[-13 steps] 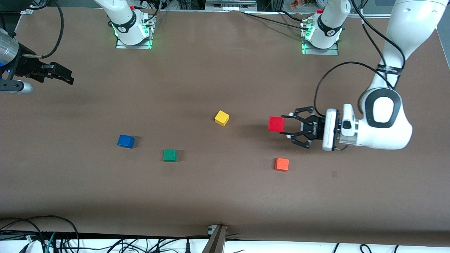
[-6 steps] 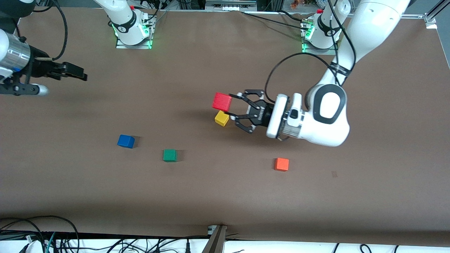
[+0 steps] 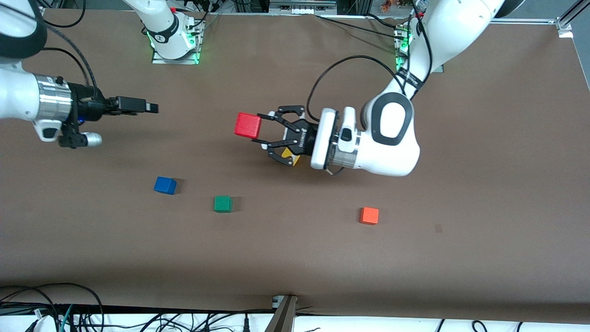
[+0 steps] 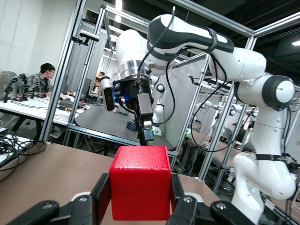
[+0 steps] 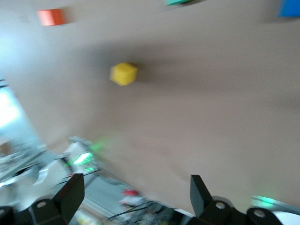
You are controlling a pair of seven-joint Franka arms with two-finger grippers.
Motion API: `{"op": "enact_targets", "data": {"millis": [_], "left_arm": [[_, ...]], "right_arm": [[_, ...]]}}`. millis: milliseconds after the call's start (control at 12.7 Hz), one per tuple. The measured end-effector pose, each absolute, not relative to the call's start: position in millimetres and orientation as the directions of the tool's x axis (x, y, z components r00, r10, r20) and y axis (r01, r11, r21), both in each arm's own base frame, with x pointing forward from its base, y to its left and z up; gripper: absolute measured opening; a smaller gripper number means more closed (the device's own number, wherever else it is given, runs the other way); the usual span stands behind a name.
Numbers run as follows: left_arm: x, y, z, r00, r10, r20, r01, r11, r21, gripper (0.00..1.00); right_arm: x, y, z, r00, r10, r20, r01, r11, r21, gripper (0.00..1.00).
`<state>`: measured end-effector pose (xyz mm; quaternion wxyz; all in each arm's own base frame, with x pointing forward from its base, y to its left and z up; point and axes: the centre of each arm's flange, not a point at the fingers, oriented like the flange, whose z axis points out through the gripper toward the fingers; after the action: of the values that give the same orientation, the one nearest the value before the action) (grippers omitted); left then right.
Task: Pass red block to right arm, stack on blue
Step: 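Hold the red cube while the right gripper reaches to grasp it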
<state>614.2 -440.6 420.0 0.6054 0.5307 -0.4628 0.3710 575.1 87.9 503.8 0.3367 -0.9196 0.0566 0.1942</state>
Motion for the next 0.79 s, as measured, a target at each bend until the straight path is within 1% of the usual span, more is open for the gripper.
{"op": "enact_targets", "data": {"millis": [158,316,553,632,789], "left_arm": [[611.3,-450.1,418.6,0.293,-0.049,0.955,-0.944,0.143,0.297,0.55],[611.0,-452.9,418.4,0.291,-0.052,0.955,-0.946,0.132,0.295,0.55],[610.1,-455.6,416.0,0.292,-0.055,0.955,-0.946,0.126,0.297,0.55],[610.1,-456.2,414.8,0.294,-0.056,0.954,-0.946,0.126,0.299,0.55],[610.8,-456.4,413.4,0.295,-0.056,0.954,-0.946,0.125,0.300,0.55]], "right_arm": [[587.1,101.5,496.3,0.904,0.045,-0.426,-0.307,-0.625,-0.718,1.00],[596.5,110.2,488.3,0.889,0.051,-0.456,-0.379,-0.477,-0.793,1.00],[599.7,114.5,464.5,0.860,0.018,-0.510,-0.480,-0.310,-0.821,1.00],[600.0,115.8,457.3,0.852,0.002,-0.524,-0.504,-0.273,-0.820,1.00],[598.2,119.1,445.0,0.837,-0.015,-0.546,-0.535,-0.232,-0.813,1.00]]}}
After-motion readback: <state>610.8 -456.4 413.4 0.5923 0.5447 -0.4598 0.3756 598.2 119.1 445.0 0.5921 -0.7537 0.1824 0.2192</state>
